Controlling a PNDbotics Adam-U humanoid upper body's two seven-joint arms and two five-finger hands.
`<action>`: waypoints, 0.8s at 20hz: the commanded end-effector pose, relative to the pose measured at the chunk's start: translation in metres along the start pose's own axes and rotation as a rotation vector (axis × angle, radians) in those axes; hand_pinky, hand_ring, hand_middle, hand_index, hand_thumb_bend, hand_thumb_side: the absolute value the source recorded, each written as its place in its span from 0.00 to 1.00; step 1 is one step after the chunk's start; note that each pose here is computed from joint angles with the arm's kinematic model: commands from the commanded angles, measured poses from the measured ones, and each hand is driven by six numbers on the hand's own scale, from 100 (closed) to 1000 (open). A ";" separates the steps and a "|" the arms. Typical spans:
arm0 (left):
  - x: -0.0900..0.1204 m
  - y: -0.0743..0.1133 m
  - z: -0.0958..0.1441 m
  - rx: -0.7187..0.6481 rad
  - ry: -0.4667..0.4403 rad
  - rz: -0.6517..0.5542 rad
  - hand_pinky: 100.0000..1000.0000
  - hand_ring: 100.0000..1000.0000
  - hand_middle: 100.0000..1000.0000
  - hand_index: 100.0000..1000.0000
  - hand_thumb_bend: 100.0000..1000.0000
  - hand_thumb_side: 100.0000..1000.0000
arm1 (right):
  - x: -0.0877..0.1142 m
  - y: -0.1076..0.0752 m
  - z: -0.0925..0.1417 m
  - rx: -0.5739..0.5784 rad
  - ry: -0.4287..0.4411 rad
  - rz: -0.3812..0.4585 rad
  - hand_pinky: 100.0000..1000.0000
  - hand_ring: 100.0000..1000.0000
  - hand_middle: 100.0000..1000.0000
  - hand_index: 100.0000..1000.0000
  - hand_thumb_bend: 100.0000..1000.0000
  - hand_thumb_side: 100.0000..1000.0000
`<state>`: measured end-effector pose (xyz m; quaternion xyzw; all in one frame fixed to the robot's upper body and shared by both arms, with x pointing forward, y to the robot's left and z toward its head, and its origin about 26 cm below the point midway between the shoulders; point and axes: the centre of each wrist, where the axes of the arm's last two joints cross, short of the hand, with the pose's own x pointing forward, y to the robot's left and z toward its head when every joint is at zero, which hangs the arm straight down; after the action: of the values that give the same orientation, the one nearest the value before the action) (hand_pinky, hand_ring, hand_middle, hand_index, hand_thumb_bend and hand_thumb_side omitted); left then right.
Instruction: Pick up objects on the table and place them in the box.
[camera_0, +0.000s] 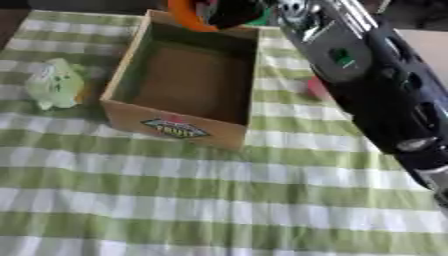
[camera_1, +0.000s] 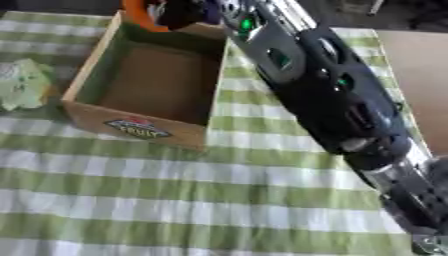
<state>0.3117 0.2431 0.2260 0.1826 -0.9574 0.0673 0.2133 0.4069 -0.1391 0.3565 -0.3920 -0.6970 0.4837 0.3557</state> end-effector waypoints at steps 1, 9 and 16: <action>0.007 -0.002 -0.006 0.001 -0.029 0.022 0.67 0.64 0.68 0.76 0.00 0.83 | -0.003 0.004 -0.010 0.005 -0.002 0.022 0.64 0.65 0.43 0.57 0.00 0.19; 0.007 -0.002 -0.006 0.001 -0.029 0.026 0.67 0.64 0.68 0.76 0.00 0.83 | -0.019 0.033 -0.021 0.150 -0.012 0.049 0.67 0.72 0.49 0.63 0.00 0.16; 0.007 -0.003 -0.006 0.001 -0.028 0.027 0.67 0.64 0.68 0.76 0.00 0.82 | -0.028 0.038 -0.024 0.190 -0.013 0.067 0.70 0.77 0.59 0.73 0.00 0.16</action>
<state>0.3122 0.2404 0.2271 0.1748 -0.9585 0.0708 0.2138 0.4495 -0.1450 0.3103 -0.3681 -0.6288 0.5684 0.3822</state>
